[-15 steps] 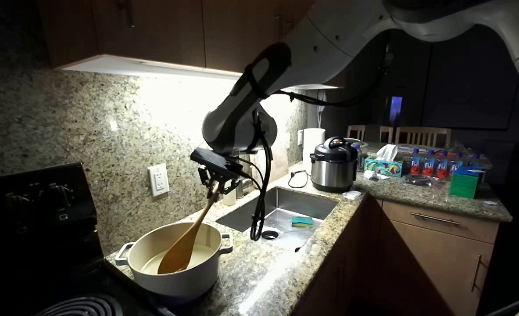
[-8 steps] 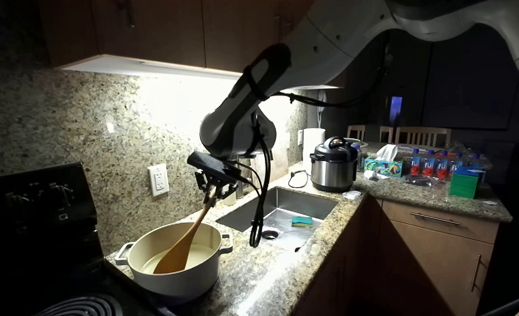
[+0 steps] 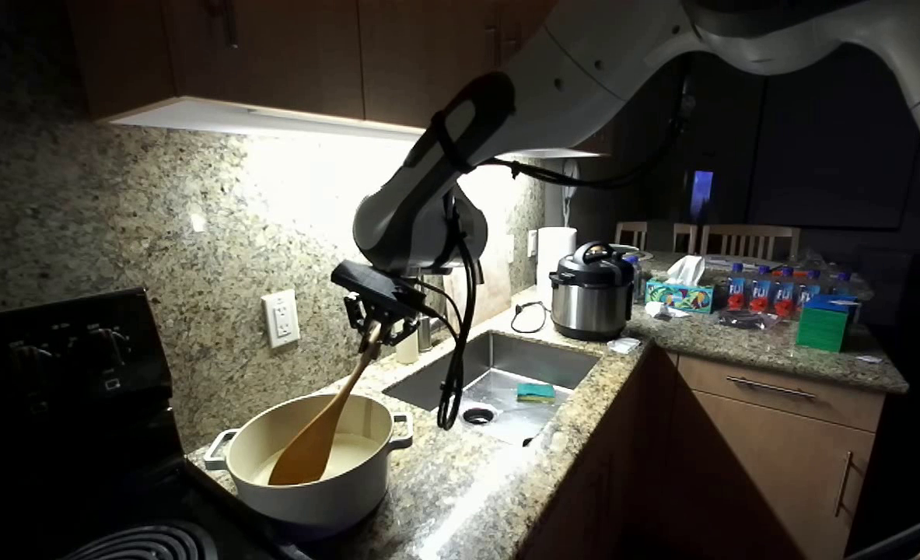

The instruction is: Hold the wooden spoon and stir in the pot on the countertop.

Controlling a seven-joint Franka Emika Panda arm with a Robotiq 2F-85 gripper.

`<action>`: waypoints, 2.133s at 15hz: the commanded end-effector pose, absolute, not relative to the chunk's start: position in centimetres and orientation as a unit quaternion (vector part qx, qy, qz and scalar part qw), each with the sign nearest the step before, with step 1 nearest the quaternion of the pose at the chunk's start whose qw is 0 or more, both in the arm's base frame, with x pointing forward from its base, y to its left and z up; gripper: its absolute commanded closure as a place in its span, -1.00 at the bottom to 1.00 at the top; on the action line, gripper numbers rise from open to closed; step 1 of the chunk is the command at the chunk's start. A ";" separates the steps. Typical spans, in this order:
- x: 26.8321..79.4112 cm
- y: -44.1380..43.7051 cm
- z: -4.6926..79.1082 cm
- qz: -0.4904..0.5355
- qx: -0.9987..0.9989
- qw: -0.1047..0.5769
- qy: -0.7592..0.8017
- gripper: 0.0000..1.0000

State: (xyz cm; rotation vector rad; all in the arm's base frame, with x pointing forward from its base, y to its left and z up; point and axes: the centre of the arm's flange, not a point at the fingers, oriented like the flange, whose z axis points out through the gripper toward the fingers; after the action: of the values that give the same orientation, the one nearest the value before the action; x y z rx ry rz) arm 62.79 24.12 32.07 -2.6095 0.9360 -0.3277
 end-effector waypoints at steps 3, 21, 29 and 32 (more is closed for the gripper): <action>65.6 23.8 33.2 -0.104 -0.924 0.169 0.327 0.88; 62.9 20.7 32.4 -0.109 -0.918 0.154 0.350 0.88; 63.3 23.5 32.3 -0.080 -0.939 0.159 0.295 0.88; 64.3 24.3 32.9 -0.077 -0.941 0.155 0.289 0.88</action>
State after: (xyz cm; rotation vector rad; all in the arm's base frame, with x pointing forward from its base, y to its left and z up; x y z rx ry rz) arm 63.38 24.22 32.08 -2.6841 0.8709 -0.2475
